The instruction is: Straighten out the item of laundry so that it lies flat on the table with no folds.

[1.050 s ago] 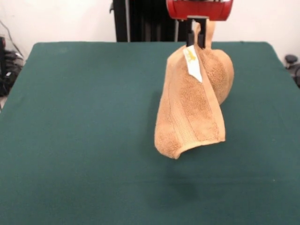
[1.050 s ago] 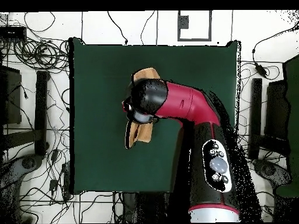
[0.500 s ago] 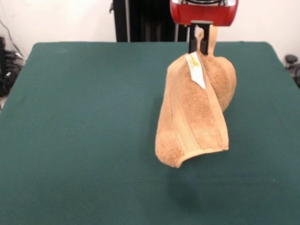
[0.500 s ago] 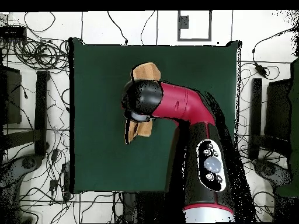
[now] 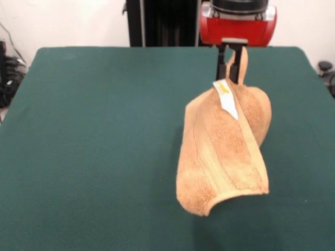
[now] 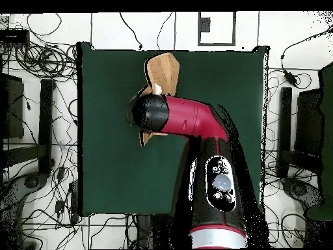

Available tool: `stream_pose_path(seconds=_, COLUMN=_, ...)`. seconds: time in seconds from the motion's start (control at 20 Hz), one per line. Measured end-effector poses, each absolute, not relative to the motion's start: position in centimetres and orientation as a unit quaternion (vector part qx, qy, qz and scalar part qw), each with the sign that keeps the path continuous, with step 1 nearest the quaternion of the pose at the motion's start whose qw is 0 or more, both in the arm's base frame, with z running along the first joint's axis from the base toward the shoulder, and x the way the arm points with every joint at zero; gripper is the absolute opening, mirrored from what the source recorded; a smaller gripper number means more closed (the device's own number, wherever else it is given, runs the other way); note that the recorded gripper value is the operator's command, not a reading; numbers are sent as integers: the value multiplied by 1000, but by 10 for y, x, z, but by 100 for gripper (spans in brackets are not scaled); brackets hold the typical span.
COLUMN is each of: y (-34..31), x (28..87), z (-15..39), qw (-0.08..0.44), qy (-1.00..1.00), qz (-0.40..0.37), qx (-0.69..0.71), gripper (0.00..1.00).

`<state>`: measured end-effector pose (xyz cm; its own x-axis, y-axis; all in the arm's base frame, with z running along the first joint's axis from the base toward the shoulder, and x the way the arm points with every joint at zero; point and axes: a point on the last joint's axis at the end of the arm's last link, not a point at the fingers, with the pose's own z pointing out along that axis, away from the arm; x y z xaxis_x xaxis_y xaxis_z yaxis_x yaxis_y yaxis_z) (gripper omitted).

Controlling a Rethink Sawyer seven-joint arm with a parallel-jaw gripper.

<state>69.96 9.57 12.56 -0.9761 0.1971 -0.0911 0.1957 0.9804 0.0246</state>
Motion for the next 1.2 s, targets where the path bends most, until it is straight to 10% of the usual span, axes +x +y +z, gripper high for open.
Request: stream_pose_path(seconds=1.2, y=71, x=646, z=33, qw=38, qy=995, qz=-58, qx=70, gripper=0)
